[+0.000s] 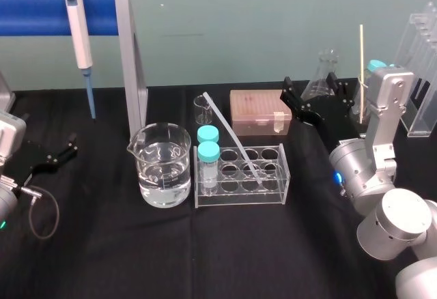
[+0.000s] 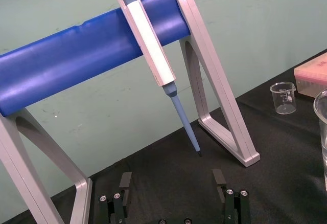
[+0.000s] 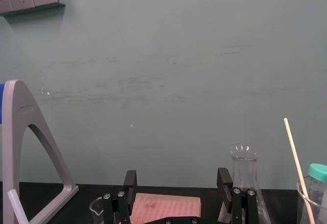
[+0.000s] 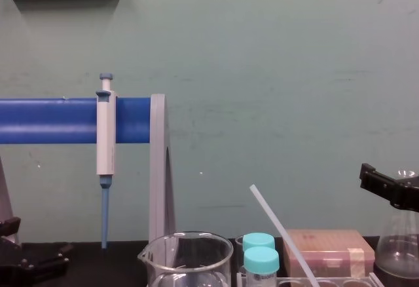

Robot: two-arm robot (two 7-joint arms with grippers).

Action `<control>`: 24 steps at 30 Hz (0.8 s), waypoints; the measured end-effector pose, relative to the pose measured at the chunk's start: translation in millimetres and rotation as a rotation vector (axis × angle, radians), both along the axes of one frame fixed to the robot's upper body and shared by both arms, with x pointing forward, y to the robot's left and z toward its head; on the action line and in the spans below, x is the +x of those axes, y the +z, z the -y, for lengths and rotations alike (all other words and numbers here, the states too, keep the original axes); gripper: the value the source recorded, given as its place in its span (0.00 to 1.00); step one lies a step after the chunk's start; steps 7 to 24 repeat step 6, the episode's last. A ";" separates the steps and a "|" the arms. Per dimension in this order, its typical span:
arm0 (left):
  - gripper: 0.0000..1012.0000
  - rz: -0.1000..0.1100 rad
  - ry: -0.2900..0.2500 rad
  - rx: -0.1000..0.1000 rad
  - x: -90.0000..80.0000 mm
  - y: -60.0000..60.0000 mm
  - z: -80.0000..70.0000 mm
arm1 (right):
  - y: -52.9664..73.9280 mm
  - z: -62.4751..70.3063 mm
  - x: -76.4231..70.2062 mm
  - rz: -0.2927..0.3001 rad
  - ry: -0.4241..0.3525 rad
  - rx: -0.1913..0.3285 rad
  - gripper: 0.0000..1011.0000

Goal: Pick up the stirring rod with one hand, then place it down.

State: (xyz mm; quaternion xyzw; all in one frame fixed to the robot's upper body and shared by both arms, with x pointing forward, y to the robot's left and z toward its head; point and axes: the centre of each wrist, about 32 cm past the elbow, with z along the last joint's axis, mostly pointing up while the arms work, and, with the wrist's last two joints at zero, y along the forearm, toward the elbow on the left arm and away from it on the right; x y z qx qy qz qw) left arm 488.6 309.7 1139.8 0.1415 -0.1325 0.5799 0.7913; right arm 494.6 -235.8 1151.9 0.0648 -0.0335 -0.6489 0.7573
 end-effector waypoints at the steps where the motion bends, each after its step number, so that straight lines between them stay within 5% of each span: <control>1: 0.99 0.000 0.000 0.000 0.0 0.0 0.0 | 0.0 0.0 0.0 0.000 0.000 0.000 0.99; 24: 0.99 0.000 0.000 0.000 0.0 0.0 0.0 | 0.0 0.1 0.2 0.001 0.000 0.000 0.99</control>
